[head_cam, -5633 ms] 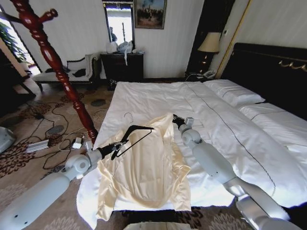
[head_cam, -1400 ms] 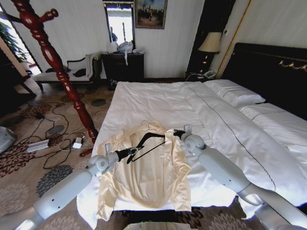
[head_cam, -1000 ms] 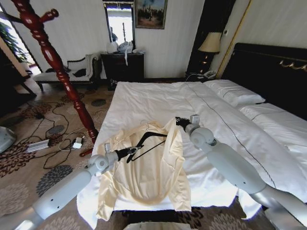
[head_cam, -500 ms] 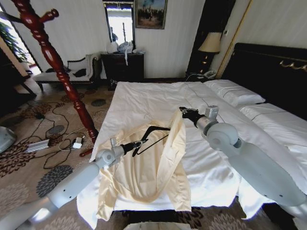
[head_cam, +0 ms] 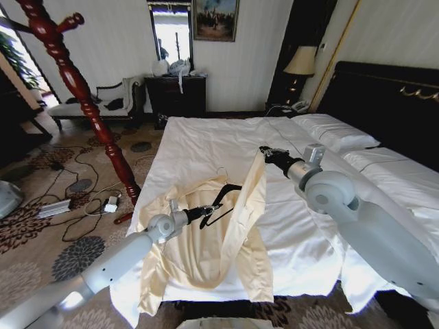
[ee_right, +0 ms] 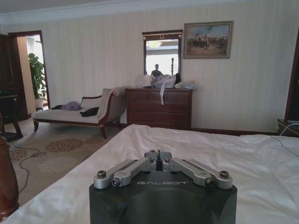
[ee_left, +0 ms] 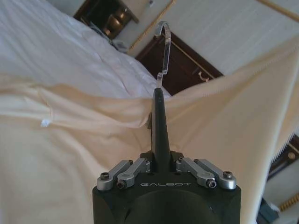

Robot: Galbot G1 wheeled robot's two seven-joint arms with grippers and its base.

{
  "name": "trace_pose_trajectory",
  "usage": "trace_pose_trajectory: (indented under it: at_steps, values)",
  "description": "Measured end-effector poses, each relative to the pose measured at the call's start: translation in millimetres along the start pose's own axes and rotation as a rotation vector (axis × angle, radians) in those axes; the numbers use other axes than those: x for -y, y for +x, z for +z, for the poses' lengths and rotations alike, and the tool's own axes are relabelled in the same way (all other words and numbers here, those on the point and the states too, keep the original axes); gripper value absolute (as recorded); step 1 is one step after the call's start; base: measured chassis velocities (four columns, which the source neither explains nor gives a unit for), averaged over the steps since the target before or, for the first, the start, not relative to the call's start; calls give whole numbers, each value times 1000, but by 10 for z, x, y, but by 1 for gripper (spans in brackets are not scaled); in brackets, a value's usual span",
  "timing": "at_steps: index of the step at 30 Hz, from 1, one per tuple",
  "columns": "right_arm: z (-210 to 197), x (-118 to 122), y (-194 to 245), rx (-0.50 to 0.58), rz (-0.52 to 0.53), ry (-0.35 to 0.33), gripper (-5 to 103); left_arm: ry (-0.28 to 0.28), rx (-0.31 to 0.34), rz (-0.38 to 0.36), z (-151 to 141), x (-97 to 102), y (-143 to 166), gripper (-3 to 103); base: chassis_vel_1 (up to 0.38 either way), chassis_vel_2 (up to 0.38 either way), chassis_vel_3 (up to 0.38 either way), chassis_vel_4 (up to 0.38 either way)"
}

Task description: Pick up the clothes from the bed and hang them on the clothes hanger.

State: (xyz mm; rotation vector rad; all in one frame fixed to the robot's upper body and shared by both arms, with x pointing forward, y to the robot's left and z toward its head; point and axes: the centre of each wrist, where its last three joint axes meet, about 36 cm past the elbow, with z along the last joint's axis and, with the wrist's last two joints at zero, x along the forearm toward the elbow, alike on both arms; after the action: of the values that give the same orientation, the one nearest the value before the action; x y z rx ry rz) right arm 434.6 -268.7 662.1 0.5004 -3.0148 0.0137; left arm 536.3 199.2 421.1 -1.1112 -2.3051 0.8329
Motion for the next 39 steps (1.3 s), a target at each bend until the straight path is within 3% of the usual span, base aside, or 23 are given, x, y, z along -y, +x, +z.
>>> trace_pose_trajectory:
  at_steps: [3, 6, 14, 25, 31, 39]
  values:
    - [-7, -15, 37, 3, -6, 0, 1, 1, 35, -6, -138, 5, -47, 18, 0, 0, 0, 0]
    - [-38, 29, 94, 10, 2, 7, 1, -1, 113, -30, -462, -35, -64, 18, 0, 0, 0, 0]
    - [-40, 99, 143, 10, 16, 16, 1, 11, 166, -44, -653, -68, 110, 18, 0, 0, 0, 0]
    - [-10, 208, 10, 17, 44, 34, 1, 22, 88, -85, -242, -96, 593, 18, 0, 0, 0, 0]
    - [-9, 221, -7, 21, 47, 43, 1, 27, 67, -65, -166, 6, 687, 18, 0, 0, 0, 0]
    - [-30, 230, -14, 35, 47, 43, 1, 25, -8, -60, -4, 124, 842, 18, 0, 0, 0, 0]
